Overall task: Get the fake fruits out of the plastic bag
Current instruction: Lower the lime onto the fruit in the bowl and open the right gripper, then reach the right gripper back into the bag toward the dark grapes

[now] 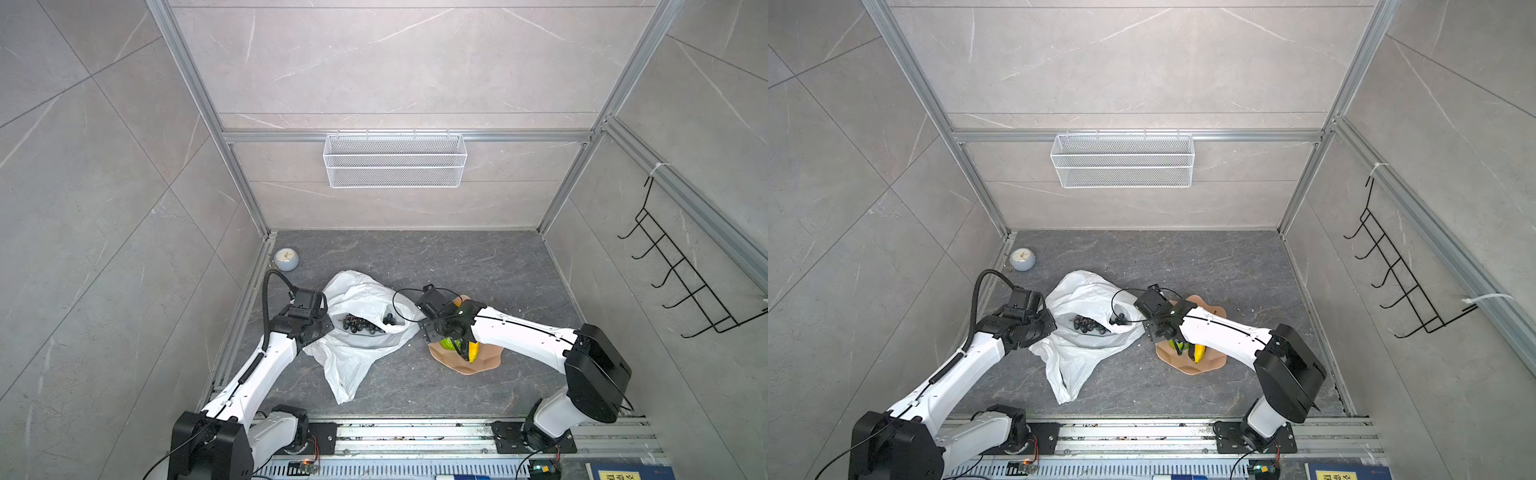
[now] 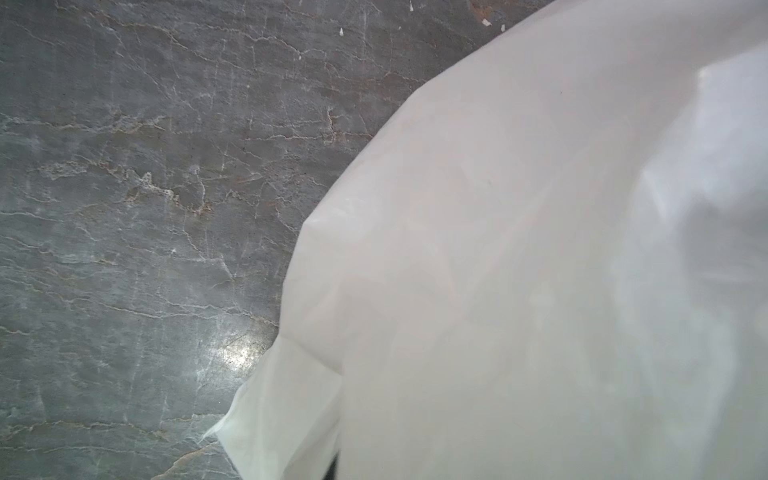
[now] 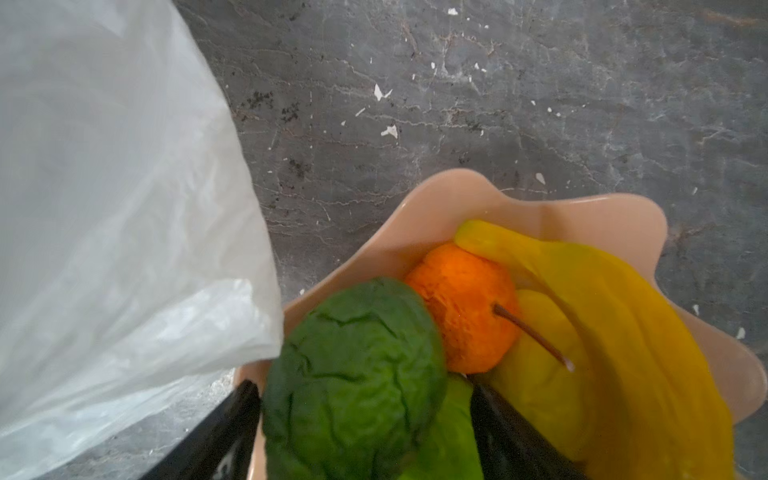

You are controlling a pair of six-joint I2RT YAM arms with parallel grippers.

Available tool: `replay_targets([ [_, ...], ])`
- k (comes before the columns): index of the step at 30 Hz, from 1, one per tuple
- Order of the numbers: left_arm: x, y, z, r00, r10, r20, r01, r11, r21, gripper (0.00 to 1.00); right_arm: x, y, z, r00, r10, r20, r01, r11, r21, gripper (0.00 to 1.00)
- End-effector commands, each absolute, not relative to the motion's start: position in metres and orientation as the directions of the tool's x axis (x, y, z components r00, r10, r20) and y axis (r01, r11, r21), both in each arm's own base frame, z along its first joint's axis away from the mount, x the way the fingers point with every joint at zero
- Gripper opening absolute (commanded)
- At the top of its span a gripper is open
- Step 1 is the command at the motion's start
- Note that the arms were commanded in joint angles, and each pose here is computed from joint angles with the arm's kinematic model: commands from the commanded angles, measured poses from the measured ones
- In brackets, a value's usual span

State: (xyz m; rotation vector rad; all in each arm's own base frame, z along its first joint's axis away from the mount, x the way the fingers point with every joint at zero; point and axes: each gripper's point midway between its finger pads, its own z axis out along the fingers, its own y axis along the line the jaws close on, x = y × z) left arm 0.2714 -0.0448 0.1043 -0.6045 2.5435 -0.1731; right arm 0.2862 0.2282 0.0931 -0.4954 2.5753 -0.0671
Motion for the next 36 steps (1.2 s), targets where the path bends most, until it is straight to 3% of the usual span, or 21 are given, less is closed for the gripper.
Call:
replay_targets([
  [1,0.274,-0.052,0.111,-0.776,-0.422,-0.469,-0.332,0.905,-0.265,0.04,0.282,0.224,0.113,-0.792,-0.325,-0.517,-0.314,0.943,-0.112,0.82],
  [5,0.270,-0.060,0.106,-0.798,-0.402,-0.448,-0.308,0.912,-0.270,0.05,0.272,0.229,0.137,-0.768,-0.309,-0.560,-0.313,0.945,-0.091,0.78],
  [10,0.262,-0.065,0.094,-0.819,-0.394,-0.416,-0.311,0.916,-0.255,0.07,0.240,0.281,0.174,-0.711,-0.294,-0.639,-0.407,0.913,0.033,0.71],
  [17,0.261,-0.063,0.084,-0.814,-0.423,-0.399,-0.347,0.904,-0.251,0.09,0.211,0.385,0.181,-0.682,-0.339,-0.648,-0.586,0.783,0.208,0.60],
  [21,0.268,-0.069,0.082,-0.789,-0.475,-0.390,-0.360,0.871,-0.334,0.09,0.208,0.434,0.164,-0.663,-0.433,-0.611,-0.688,0.674,0.269,0.56],
  [36,0.292,-0.068,0.076,-0.796,-0.469,-0.383,-0.348,0.872,-0.345,0.09,0.303,0.482,0.111,-0.578,-0.567,-0.587,-0.763,0.631,0.142,0.44],
])
